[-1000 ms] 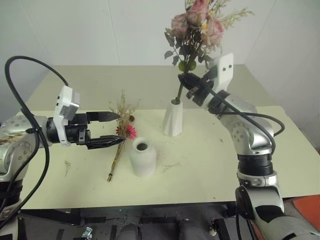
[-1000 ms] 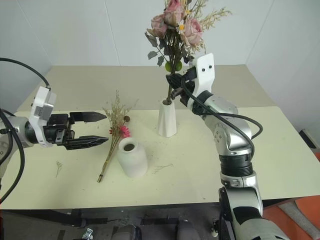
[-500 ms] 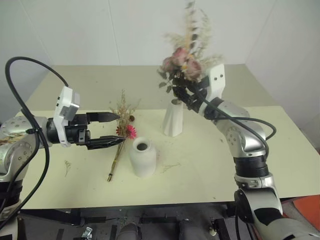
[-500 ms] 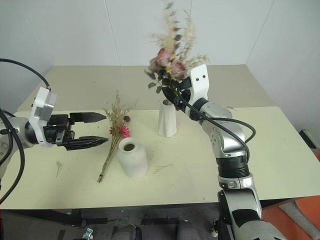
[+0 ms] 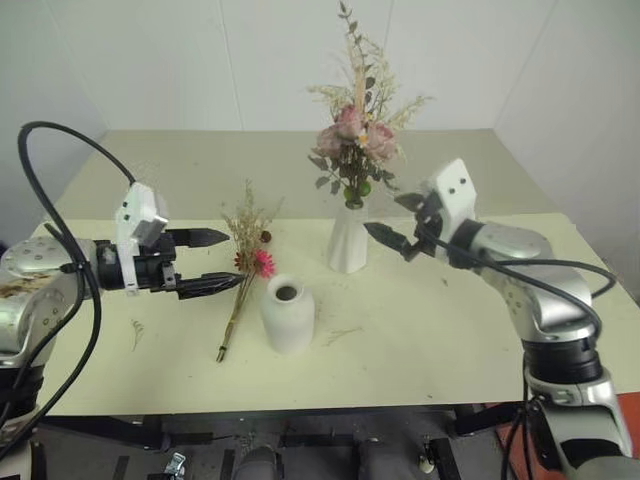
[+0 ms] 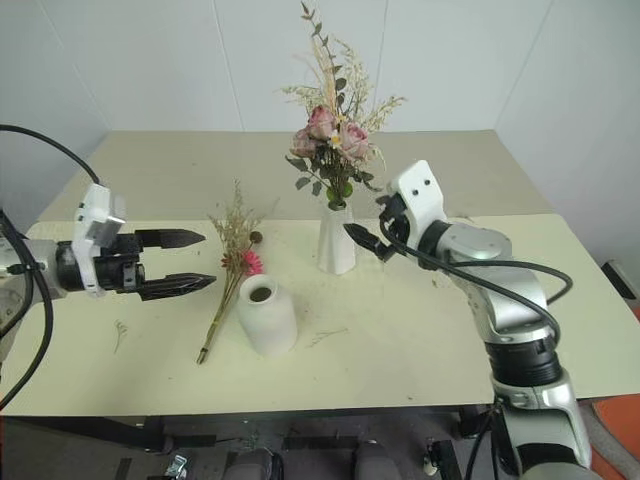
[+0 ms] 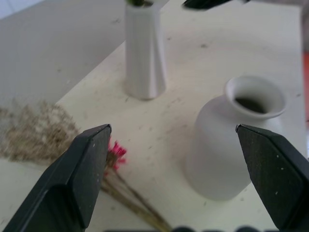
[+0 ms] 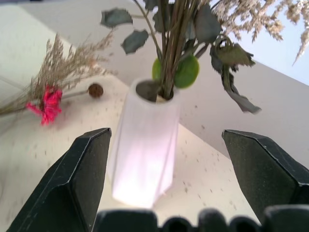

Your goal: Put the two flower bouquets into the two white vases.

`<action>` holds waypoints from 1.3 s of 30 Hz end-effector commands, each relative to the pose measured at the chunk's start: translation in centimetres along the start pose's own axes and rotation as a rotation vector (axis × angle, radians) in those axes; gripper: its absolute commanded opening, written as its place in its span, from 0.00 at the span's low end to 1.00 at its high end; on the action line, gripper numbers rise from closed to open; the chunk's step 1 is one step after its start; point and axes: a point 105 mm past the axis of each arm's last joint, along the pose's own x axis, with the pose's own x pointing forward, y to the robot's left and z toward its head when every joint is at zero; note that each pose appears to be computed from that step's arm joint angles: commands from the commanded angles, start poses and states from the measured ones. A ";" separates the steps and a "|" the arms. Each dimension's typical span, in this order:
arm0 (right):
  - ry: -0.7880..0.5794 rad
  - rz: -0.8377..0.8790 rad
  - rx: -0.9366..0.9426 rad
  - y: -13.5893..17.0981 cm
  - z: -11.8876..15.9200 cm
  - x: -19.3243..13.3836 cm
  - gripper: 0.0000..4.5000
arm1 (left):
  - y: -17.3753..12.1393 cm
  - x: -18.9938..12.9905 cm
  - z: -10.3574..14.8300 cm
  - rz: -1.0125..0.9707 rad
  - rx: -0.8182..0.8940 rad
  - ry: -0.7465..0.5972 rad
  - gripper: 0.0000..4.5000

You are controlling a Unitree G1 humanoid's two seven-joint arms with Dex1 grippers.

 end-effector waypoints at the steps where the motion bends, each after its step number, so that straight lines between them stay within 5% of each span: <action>1: -0.051 0.024 -0.104 -0.6 2.3 -1.9 0.96 | 1.2 0.5 -1.1 0.130 -0.042 0.179 1.00; 4: -0.093 0.079 -0.157 -0.8 3.5 -3.2 0.96 | 2.3 1.4 -3.1 0.226 -0.089 0.391 1.00; 12: -0.143 0.195 -0.220 1.2 4.5 -4.5 0.96 | 3.3 5.1 -4.9 0.305 -0.210 0.533 1.00; 19: -0.141 0.231 -0.209 1.8 4.0 -5.3 0.96 | 2.6 6.6 -5.9 0.261 -0.262 0.544 1.00; 30: -0.129 0.255 -0.206 2.1 3.6 -5.7 0.96 | 4.6 4.9 -2.9 0.357 -0.202 0.483 1.00; 39: -0.122 0.268 -0.209 2.1 3.3 -5.8 0.96 | 3.3 5.4 -2.0 0.312 -0.208 0.453 1.00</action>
